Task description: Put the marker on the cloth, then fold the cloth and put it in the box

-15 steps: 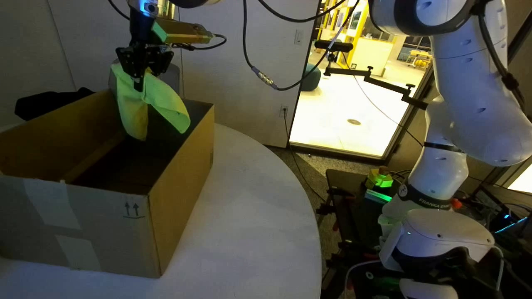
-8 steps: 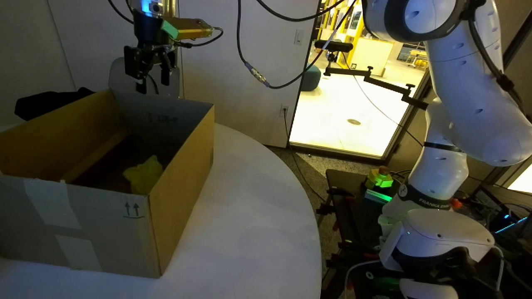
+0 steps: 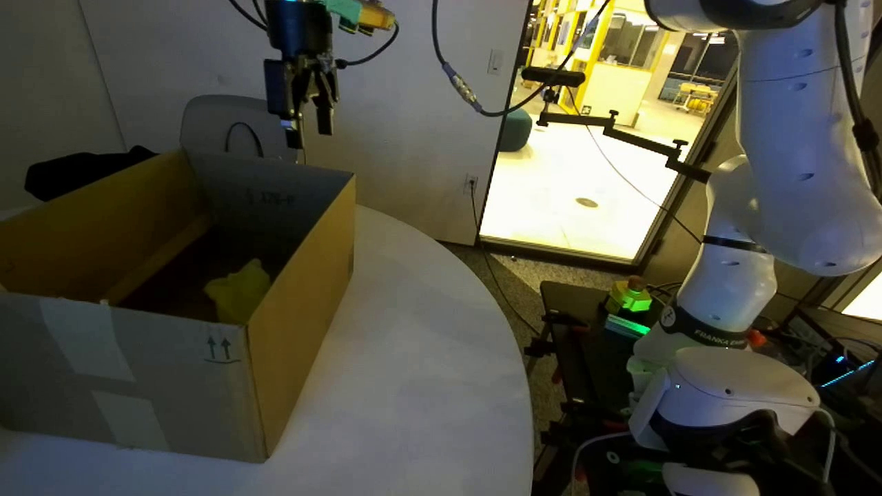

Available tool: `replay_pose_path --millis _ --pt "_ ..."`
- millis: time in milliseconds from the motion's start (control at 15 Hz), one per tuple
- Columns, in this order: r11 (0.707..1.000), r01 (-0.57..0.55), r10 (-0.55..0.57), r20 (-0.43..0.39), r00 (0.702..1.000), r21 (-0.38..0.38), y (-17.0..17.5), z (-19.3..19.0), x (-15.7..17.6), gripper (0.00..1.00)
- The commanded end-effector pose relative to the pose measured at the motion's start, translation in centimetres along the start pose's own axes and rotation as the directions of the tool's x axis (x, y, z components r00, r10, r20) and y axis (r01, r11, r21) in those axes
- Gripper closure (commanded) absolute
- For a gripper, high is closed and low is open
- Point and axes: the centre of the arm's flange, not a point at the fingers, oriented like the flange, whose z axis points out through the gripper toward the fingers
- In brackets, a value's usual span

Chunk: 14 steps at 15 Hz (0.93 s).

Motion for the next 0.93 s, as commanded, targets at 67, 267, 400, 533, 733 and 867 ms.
replay_pose_path --millis 67,267,400,533,733,867 --pt "0.997 0.023 -0.034 0.148 0.988 0.072 -0.4 1.7 -10.0 0.0" --pt "0.994 0.0 -0.025 0.232 0.972 0.109 -1.2 3.5 -13.8 0.0" --pt "0.989 -0.006 -0.034 0.268 0.963 0.148 -1.3 5.0 -16.3 0.0" --pt "0.987 -0.01 -0.039 0.298 0.954 0.16 -1.5 7.0 -18.8 0.0" --pt "0.989 -0.002 -0.042 0.298 0.954 0.148 -0.7 10.5 -22.1 0.0" --pt "0.994 -0.002 -0.024 0.251 0.968 0.106 -0.2 13.2 -23.9 0.0"
